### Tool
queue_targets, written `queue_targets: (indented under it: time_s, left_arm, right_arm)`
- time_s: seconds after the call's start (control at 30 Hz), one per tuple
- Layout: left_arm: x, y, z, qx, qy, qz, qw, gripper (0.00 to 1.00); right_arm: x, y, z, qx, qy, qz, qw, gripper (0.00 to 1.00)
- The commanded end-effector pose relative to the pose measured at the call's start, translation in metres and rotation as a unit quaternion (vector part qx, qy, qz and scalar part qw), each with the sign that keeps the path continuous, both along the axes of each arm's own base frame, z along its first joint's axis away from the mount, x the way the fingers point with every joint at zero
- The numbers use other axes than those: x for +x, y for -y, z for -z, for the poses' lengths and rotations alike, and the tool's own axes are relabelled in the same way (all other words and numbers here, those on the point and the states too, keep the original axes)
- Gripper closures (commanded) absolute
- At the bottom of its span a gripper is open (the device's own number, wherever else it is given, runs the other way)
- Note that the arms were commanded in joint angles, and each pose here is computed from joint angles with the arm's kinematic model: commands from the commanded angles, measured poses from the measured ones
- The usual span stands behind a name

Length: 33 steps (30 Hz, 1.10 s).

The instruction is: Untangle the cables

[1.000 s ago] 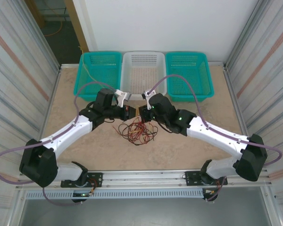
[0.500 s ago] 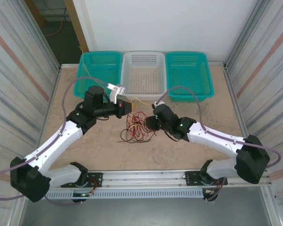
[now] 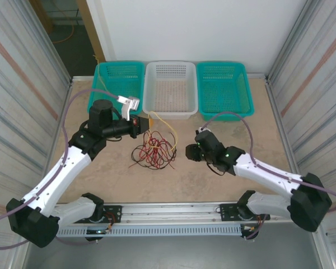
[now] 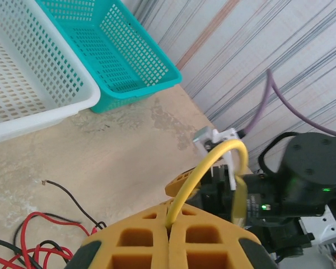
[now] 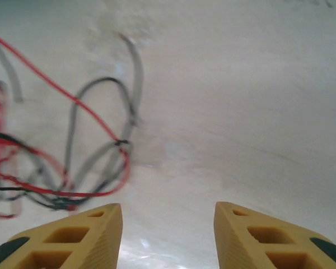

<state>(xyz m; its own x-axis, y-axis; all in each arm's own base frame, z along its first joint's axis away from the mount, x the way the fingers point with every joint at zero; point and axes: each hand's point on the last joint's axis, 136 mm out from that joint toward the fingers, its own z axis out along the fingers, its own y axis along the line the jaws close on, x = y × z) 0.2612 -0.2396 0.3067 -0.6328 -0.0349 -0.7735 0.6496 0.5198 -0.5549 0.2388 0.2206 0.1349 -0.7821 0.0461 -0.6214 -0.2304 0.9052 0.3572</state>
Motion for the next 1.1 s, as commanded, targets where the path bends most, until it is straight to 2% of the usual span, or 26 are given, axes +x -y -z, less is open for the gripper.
queue_targets:
  time_s: [0.0,0.13,0.23,0.37,0.5,0.7,0.9,1.07]
  left_arm:
    - [-0.003,0.003,-0.03,-0.047,0.022,0.009,0.999,1.0]
    - [0.003,0.005,-0.034,-0.08,0.0,0.0,0.997,1.0]
    - [0.005,0.005,-0.032,-0.083,-0.01,-0.004,0.996,1.0]
    - [0.005,0.006,-0.03,-0.081,-0.019,-0.003,0.997,1.0]
    - [0.004,0.006,-0.032,-0.085,-0.022,0.0,0.996,1.0]
    - [0.001,0.008,-0.034,-0.084,-0.021,0.011,0.996,1.0]
    - [0.0,0.005,-0.036,-0.085,-0.02,0.009,0.996,1.0]
    - [0.004,-0.014,-0.05,-0.102,-0.013,-0.013,0.995,1.0]
  right_arm:
    - [-0.006,-0.042,-0.079,0.088,0.079,-0.08,0.99,0.44]
    - [-0.027,-0.084,-0.116,0.115,0.101,-0.168,0.974,0.36]
    - [-0.045,-0.109,-0.126,0.1,0.118,-0.216,0.964,0.33]
    - [-0.045,-0.118,-0.124,0.065,0.144,-0.215,0.964,0.24]
    - [-0.04,-0.122,-0.12,0.051,0.146,-0.211,0.965,0.25]
    - [-0.024,-0.115,-0.119,0.024,0.158,-0.178,0.971,0.37]
    - [-0.009,-0.096,-0.113,0.025,0.155,-0.137,0.978,0.76]
    - [0.006,-0.058,-0.086,0.043,0.118,-0.061,0.99,0.9]
